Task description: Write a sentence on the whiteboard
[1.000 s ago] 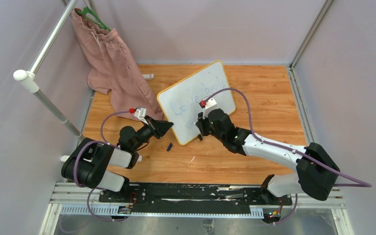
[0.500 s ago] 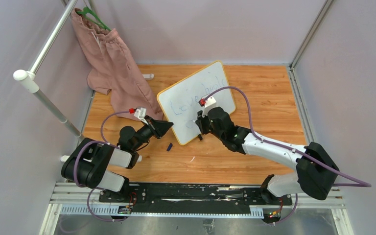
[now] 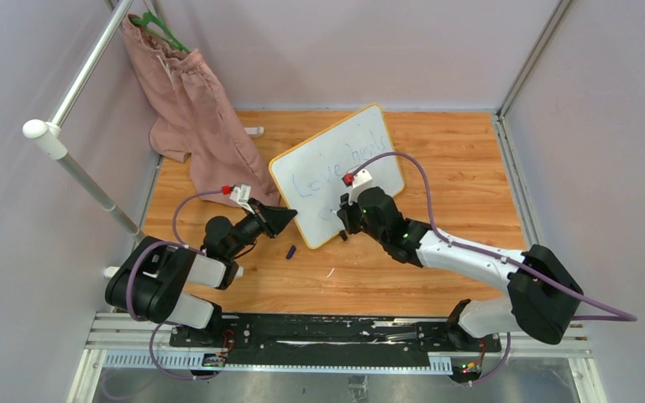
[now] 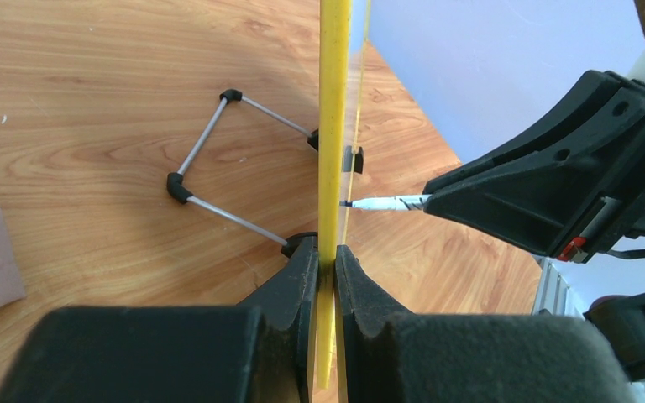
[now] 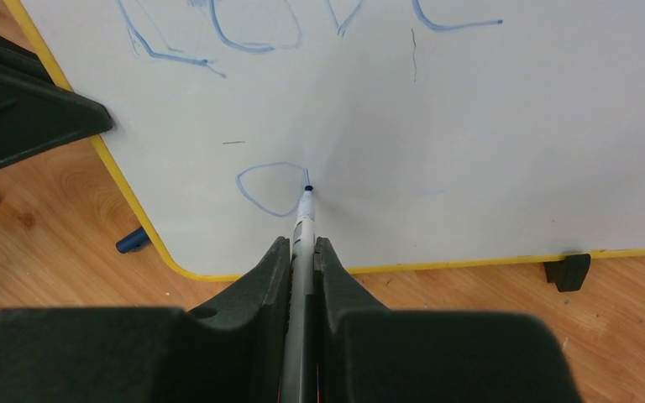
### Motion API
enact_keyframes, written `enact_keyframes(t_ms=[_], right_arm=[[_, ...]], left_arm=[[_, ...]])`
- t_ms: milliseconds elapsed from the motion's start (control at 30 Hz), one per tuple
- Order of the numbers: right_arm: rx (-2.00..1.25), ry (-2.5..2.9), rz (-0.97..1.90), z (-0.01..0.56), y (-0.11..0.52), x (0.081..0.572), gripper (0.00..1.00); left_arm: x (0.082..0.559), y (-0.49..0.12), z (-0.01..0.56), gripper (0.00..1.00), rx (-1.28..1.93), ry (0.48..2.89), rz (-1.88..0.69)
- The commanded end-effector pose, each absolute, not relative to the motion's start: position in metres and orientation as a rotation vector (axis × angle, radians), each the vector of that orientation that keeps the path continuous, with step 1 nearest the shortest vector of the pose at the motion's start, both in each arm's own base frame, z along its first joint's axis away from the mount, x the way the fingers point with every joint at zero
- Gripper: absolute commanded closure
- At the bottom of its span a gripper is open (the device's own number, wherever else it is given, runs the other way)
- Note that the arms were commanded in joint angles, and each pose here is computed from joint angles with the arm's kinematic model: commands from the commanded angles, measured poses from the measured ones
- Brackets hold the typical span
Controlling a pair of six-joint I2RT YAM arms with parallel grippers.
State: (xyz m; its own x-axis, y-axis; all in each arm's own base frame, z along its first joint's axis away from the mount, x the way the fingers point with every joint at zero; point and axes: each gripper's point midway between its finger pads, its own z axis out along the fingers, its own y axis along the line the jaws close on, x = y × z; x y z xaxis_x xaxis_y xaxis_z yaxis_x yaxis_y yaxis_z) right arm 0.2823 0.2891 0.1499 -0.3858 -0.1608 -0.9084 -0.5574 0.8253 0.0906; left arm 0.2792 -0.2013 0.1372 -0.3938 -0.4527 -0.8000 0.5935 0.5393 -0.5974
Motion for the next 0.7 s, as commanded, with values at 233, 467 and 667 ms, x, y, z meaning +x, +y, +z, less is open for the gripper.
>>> enact_keyframes(t_ms=[233,467,667], right_arm=[[-0.508,1.982,0.461,0.142,0.277,0.279,1.00],[-0.439,1.856,0.456,0.194,0.267,0.287,1.00],[-0.415,1.830,0.468,0.208,0.268,0.300,1.00]], left_arm=[[0.274,-0.206,0.150,1.00,0.169,1.568,-1.146],[0.274,-0.206,0.150,1.00,0.168,1.570,-1.147],[0.274,-0.206,0.150,1.00,0.168,1.569,-1.148]])
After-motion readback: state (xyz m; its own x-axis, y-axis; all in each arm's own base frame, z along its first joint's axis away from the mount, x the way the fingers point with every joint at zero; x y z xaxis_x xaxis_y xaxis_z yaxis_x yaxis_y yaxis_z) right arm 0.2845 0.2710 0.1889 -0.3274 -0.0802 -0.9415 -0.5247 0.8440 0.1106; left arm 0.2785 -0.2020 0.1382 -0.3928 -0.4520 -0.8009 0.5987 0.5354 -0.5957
